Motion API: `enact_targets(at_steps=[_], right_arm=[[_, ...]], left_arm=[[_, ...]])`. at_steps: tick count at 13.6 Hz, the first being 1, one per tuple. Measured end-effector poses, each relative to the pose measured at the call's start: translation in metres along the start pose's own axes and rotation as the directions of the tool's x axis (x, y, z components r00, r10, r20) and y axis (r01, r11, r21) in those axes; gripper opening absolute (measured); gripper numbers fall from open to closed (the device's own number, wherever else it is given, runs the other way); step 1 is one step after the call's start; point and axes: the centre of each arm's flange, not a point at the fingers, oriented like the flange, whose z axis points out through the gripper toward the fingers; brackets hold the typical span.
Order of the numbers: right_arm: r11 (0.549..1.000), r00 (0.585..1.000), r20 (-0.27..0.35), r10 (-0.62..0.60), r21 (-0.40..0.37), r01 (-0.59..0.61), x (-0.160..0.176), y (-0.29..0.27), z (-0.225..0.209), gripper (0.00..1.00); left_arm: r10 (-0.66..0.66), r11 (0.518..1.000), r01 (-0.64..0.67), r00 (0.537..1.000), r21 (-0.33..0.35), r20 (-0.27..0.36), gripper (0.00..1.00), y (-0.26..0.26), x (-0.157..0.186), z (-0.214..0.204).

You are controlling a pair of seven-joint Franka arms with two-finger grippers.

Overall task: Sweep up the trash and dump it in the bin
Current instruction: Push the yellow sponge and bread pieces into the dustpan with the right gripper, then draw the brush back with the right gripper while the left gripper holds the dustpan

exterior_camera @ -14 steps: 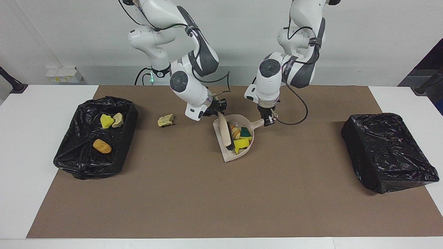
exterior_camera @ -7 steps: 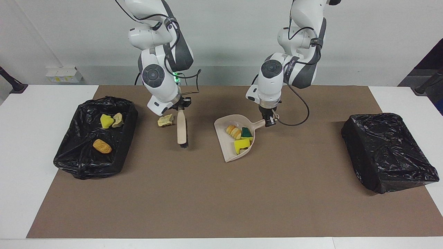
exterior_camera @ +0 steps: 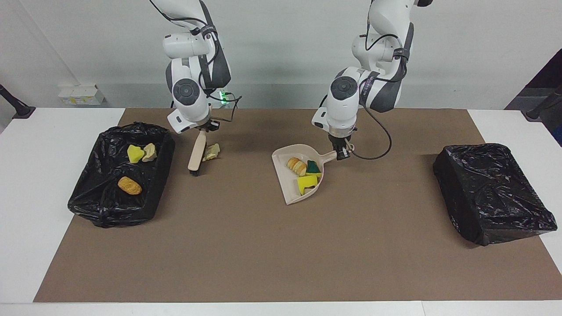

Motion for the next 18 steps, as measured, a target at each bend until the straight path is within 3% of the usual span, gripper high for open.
enact_targets(at_steps=[3,6,10,13,15,18], right_arm=[[0.999,0.998,-0.043,0.038,0.006,-0.037,-0.034,0.013,0.028,0.26],[0.998,0.993,-0.103,0.061,0.013,-0.06,-0.038,-0.017,0.029,0.26],[0.999,0.989,-0.138,0.047,0.016,-0.045,-0.007,-0.084,0.004,0.26],[0.999,0.992,-0.129,0.002,0.035,0.003,0.02,-0.134,-0.008,0.26],[0.992,0.992,-0.101,-0.081,0.094,0.09,0.024,-0.164,-0.015,0.26],[0.933,0.98,-0.046,-0.194,0.3,0.199,0.018,-0.187,-0.025,0.26]], left_arm=[[0.001,1.0,-0.001,1.0,0.0,0.0,0.33,0.0,0.0,0.0],[0.019,1.0,-0.019,1.0,-0.007,0.01,0.33,0.008,0.006,0.0],[0.032,0.999,-0.032,0.999,-0.014,0.018,0.33,0.014,0.01,0.0],[0.032,0.999,-0.032,0.999,-0.014,0.018,0.33,0.014,0.01,0.0],[0.032,0.999,-0.032,0.999,-0.014,0.018,0.33,0.014,0.01,0.0],[0.032,0.999,-0.032,0.999,-0.014,0.019,0.33,0.014,0.01,0.0]])
